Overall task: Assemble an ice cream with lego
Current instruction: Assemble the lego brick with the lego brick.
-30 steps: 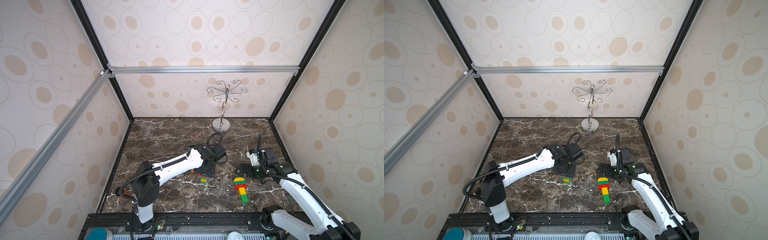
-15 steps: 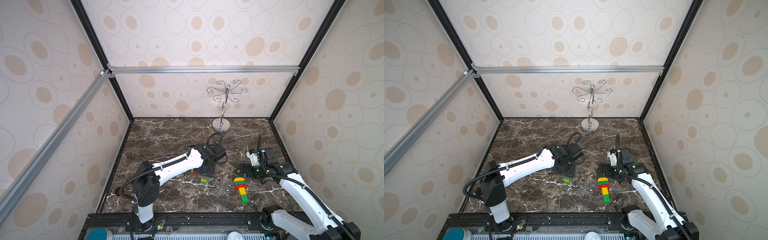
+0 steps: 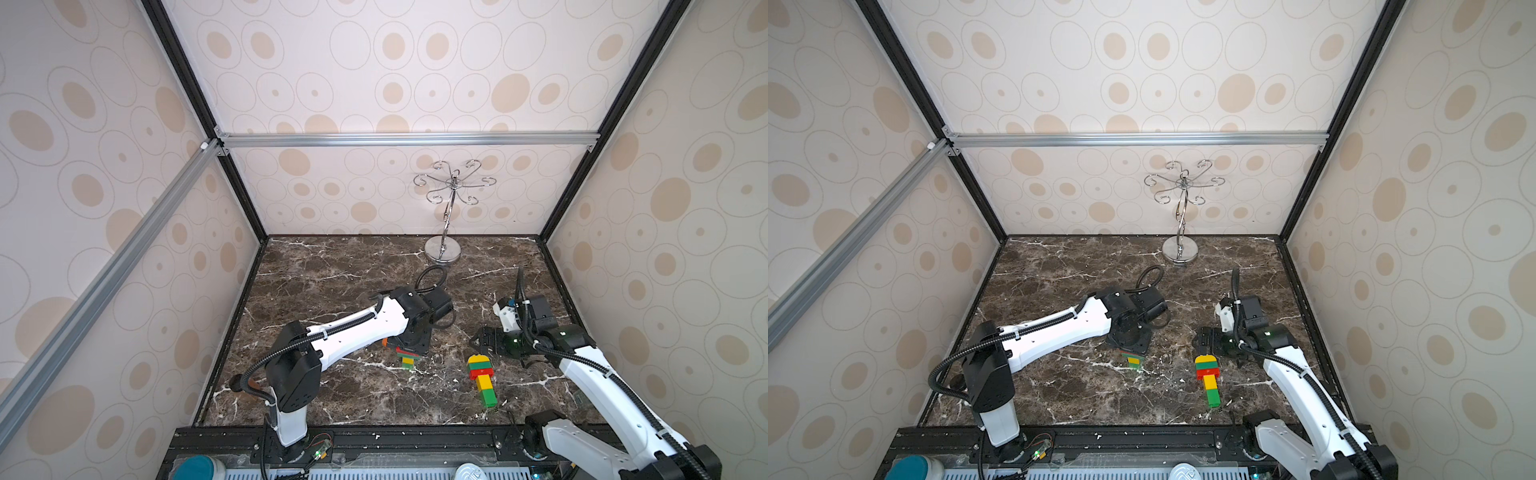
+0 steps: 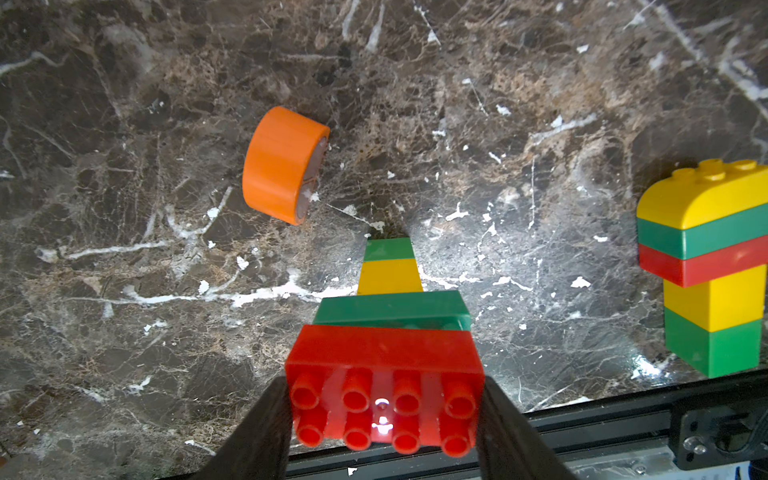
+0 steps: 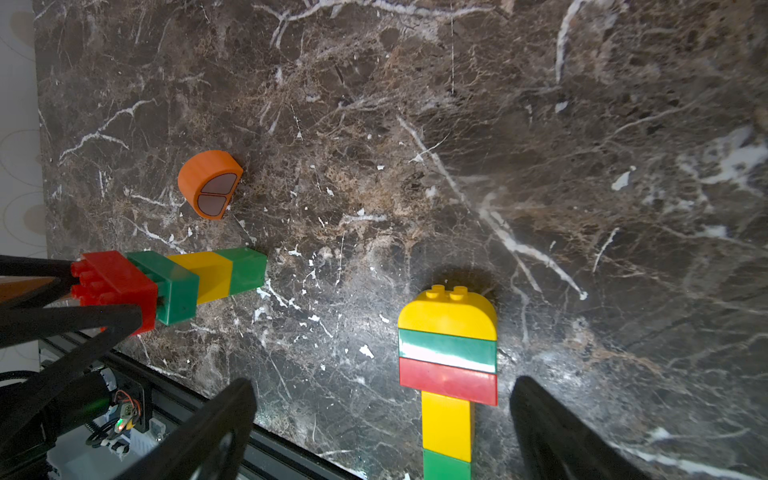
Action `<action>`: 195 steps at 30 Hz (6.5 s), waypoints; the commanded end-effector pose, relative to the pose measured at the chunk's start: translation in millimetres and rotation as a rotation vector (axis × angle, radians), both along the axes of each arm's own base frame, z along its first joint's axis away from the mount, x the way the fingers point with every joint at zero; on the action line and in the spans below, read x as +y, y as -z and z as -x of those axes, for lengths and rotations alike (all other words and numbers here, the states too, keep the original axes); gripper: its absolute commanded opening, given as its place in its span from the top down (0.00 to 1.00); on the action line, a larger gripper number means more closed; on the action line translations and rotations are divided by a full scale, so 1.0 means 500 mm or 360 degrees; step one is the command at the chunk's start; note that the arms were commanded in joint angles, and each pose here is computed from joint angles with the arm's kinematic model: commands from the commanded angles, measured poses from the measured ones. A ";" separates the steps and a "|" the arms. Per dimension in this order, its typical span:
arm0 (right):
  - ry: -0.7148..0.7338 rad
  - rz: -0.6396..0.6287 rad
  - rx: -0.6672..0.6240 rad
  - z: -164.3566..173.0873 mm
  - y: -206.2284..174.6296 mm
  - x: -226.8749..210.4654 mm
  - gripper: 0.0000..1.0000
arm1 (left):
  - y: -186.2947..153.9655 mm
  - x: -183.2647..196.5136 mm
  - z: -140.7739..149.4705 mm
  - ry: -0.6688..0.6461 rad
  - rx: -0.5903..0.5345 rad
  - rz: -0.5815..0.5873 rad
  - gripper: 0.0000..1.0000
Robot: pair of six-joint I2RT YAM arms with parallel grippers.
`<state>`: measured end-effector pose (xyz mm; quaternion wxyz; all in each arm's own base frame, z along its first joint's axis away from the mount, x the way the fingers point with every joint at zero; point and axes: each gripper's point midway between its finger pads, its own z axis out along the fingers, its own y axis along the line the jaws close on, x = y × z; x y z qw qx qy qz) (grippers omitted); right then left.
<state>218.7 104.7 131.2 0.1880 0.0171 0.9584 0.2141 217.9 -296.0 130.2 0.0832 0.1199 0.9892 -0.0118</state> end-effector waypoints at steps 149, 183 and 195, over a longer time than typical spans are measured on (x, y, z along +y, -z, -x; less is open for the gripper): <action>0.0012 -0.0001 -0.0033 0.003 -0.002 -0.005 0.01 | 0.119 -0.061 -0.001 -0.0146 0.0188 -0.0019 0.63; -0.0001 -0.0002 -0.0022 0.004 -0.001 -0.004 0.02 | 0.068 -0.066 -0.010 -0.0132 0.0040 0.0011 0.27; -0.0003 -0.0004 -0.0019 0.004 -0.001 -0.003 0.02 | 0.047 -0.047 -0.015 -0.0166 -0.0014 -0.0023 0.20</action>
